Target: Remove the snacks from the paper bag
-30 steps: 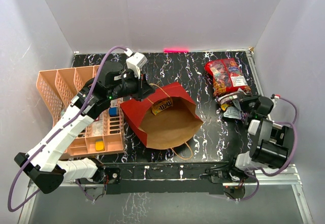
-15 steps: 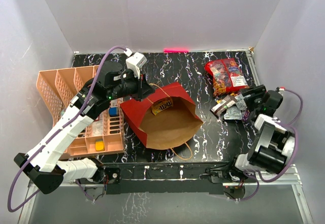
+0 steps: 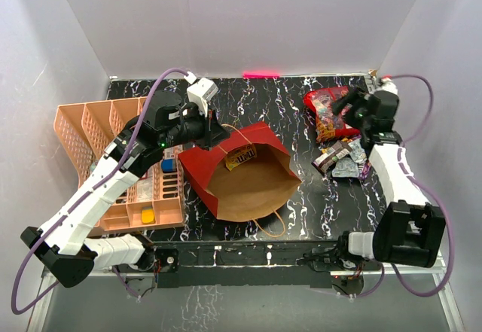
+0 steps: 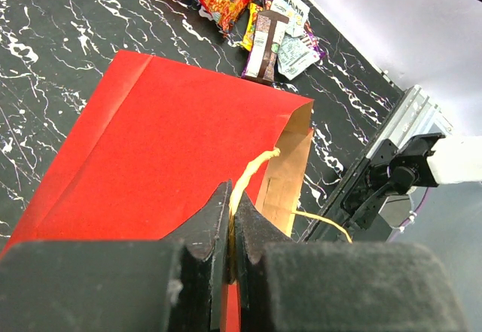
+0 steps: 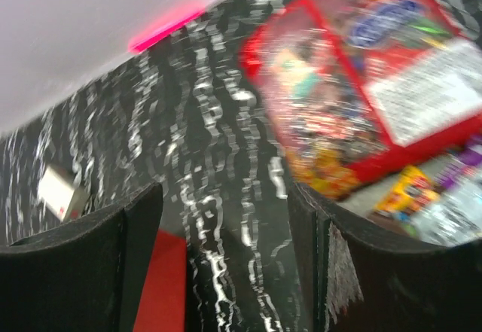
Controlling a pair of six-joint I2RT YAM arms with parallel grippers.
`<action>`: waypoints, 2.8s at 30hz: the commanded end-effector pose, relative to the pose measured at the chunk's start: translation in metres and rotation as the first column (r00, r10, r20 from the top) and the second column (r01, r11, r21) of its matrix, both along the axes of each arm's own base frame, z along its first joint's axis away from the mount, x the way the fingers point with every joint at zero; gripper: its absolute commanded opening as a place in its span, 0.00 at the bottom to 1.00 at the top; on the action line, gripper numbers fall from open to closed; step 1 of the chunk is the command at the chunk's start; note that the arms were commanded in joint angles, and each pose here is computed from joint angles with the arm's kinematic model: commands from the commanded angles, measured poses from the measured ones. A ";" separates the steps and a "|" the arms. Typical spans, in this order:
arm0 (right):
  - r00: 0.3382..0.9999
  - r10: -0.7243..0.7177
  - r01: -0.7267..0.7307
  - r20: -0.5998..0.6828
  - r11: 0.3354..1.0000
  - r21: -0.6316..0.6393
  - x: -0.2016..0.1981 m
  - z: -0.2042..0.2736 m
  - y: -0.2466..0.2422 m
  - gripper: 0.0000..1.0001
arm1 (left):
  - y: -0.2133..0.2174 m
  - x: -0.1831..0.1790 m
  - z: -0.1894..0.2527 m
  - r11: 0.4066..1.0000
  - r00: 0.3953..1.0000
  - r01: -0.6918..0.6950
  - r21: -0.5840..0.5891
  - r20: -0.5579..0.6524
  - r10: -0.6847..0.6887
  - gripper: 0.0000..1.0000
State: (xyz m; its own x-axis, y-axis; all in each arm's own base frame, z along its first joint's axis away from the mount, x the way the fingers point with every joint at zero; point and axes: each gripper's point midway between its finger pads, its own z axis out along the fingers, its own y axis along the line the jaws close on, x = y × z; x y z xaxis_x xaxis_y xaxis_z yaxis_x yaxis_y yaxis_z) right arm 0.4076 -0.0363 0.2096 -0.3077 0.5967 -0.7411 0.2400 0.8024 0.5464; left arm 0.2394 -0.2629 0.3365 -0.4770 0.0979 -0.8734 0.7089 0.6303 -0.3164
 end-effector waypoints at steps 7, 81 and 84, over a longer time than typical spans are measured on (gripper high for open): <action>0.750 0.612 -0.493 0.252 0.771 -0.404 -0.053 0.141 0.188 0.70 | 0.002 -0.005 0.012 1.000 1.000 0.006 -0.026 0.029 -0.005 0.00; 0.596 0.734 -0.004 -0.327 -0.404 -0.915 -0.009 -0.137 0.355 0.82 | -0.023 -0.071 0.038 0.903 0.912 0.408 -0.132 0.099 -0.398 0.00; 0.618 0.729 0.025 -0.294 -0.392 -0.920 0.000 -0.130 0.354 0.73 | -0.023 -0.074 0.037 0.899 0.908 0.419 -0.131 0.096 -0.409 0.00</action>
State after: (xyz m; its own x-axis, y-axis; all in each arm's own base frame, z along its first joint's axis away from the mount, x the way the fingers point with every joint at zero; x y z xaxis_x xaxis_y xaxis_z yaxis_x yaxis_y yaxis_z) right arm 0.3846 0.3255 0.0605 0.4450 -0.8548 -0.2672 -0.3599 0.1026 -0.9274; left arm 0.1887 -0.2875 0.3468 -0.4328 0.1767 -0.8840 0.8739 0.3230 -0.3633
